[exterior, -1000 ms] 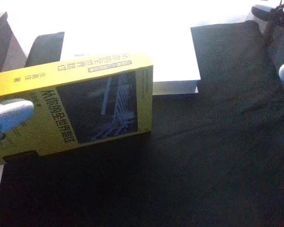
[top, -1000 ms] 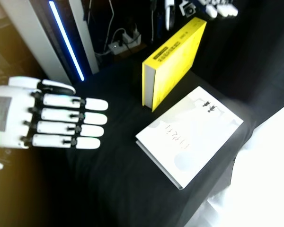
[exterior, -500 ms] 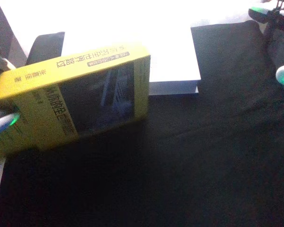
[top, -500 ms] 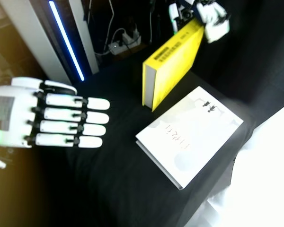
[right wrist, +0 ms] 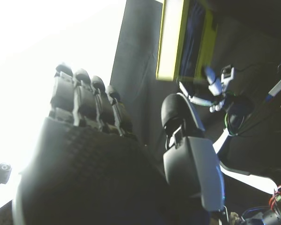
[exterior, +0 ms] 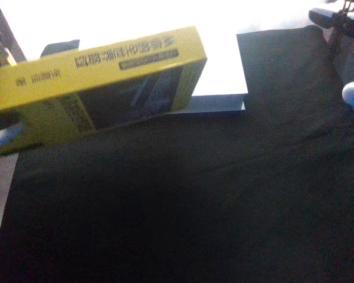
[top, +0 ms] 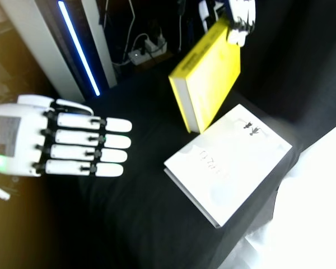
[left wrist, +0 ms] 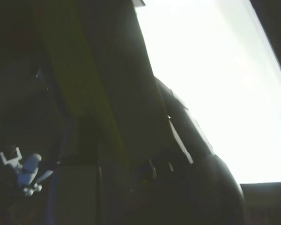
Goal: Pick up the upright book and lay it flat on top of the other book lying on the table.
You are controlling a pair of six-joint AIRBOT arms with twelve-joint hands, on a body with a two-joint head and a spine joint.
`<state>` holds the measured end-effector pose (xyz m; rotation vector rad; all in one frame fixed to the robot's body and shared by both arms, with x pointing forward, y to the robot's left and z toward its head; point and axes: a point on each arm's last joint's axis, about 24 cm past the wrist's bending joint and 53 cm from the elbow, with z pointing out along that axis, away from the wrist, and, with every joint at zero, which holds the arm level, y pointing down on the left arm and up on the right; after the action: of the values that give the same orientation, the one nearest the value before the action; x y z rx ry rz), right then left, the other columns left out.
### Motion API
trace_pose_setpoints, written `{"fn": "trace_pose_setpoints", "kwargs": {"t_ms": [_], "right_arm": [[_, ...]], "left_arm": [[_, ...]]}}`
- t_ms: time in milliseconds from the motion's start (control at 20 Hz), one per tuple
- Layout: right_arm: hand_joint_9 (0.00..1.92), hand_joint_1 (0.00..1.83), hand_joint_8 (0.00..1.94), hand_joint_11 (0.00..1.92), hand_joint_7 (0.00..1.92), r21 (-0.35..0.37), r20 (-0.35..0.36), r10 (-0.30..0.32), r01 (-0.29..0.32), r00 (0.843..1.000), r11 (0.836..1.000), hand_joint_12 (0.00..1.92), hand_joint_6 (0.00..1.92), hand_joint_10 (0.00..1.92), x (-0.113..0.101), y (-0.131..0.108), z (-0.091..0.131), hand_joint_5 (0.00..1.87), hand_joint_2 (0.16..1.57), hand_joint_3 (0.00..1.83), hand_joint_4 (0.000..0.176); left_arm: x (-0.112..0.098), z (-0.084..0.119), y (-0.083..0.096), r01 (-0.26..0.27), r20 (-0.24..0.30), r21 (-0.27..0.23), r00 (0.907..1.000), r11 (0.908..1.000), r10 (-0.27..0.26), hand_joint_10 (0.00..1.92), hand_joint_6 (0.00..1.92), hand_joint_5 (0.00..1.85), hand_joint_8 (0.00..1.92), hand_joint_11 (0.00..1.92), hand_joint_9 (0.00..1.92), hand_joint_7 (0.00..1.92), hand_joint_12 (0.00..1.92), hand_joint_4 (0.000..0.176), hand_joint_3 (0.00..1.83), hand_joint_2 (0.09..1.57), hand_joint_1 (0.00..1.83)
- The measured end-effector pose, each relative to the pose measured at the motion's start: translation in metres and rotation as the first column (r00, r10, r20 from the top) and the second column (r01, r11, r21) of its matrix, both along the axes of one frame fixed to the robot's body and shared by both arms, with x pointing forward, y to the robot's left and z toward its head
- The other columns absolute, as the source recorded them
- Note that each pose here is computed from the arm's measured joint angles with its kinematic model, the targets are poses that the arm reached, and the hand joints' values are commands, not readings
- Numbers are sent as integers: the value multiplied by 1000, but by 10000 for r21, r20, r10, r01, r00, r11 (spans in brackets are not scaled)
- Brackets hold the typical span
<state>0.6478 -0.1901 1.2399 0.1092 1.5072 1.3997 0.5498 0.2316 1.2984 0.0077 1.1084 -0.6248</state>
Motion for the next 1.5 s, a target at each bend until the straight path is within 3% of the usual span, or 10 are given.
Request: {"fn": "trace_pose_setpoints", "kwargs": {"t_ms": [250,300,350,600,950,1100,1350,1400,1450,1500], "right_arm": [[0,340,0,0,0,37,-19,-8,8,10000,10000,0,0,0,2,1,-2,0,1396,27,0],[0,342,0,0,0,55,-15,2,-2,10000,10000,0,0,0,2,1,-2,0,1405,32,0],[0,326,0,0,0,44,-4,-14,14,10000,10000,0,0,0,3,0,-2,0,1412,34,0],[0,401,0,0,0,405,254,33,-44,9997,9992,0,0,0,9,7,8,0,1409,29,0],[0,718,0,0,0,1103,1628,723,-909,9840,9897,0,0,0,10,42,53,0,1201,0,0],[0,650,0,0,0,1114,2019,1004,-1247,9742,9859,0,0,0,7,54,63,0,1205,0,21],[0,825,0,0,0,1114,1902,1204,-1432,9743,9834,0,0,0,15,73,53,0,1139,0,41],[0,831,0,0,0,1065,1792,1205,-1410,9764,9843,0,0,0,19,77,48,0,1134,0,33],[29,788,7,36,19,1021,1691,1186,-1370,9784,9853,19,0,13,22,80,44,0,1157,0,0],[24,819,25,6,91,966,1508,1131,-1285,9821,9870,700,29,181,30,85,37,39,1117,0,0]], "left_arm": [[-5,19,-12,558,821,-143,9951,9983,-545,232,1104,782,991,1061,1346,1076,915,0,0,1143,1257],[-5,24,-12,593,1000,-281,9934,9978,-563,874,1024,769,945,1080,1167,1026,885,0,0,1116,1360],[-4,29,-14,677,1192,-361,9909,9971,-630,1041,1028,750,983,1071,1106,994,870,0,2,1118,1377],[2,42,-29,1186,1716,-1048,9801,9874,-995,1153,1217,665,1116,1025,998,871,838,0,0,1164,1364],[47,27,-50,1266,667,-1156,9906,9852,-1195,1246,1188,702,1081,976,956,900,1158,0,0,1162,1363],[53,23,-63,1537,422,-1145,9878,9815,-1497,750,1110,798,1053,1044,1169,1055,1215,0,1,1144,1252],[51,23,-89,2167,477,-893,9758,9721,-2132,685,1095,812,1015,1079,1215,1078,1209,0,1,1135,1256],[48,24,-94,2288,607,-725,9725,9708,-2247,711,1089,808,1044,1074,1212,1068,1232,0,1,1139,1254],[46,27,-96,2348,742,-692,9704,9696,-2297,1092,1138,747,1044,1050,1037,963,1228,0,0,1143,1346],[41,30,-98,2432,892,-742,9675,9671,-2364,863,1177,781,1014,1065,1096,1033,1212,0,0,1150,1254]]}}
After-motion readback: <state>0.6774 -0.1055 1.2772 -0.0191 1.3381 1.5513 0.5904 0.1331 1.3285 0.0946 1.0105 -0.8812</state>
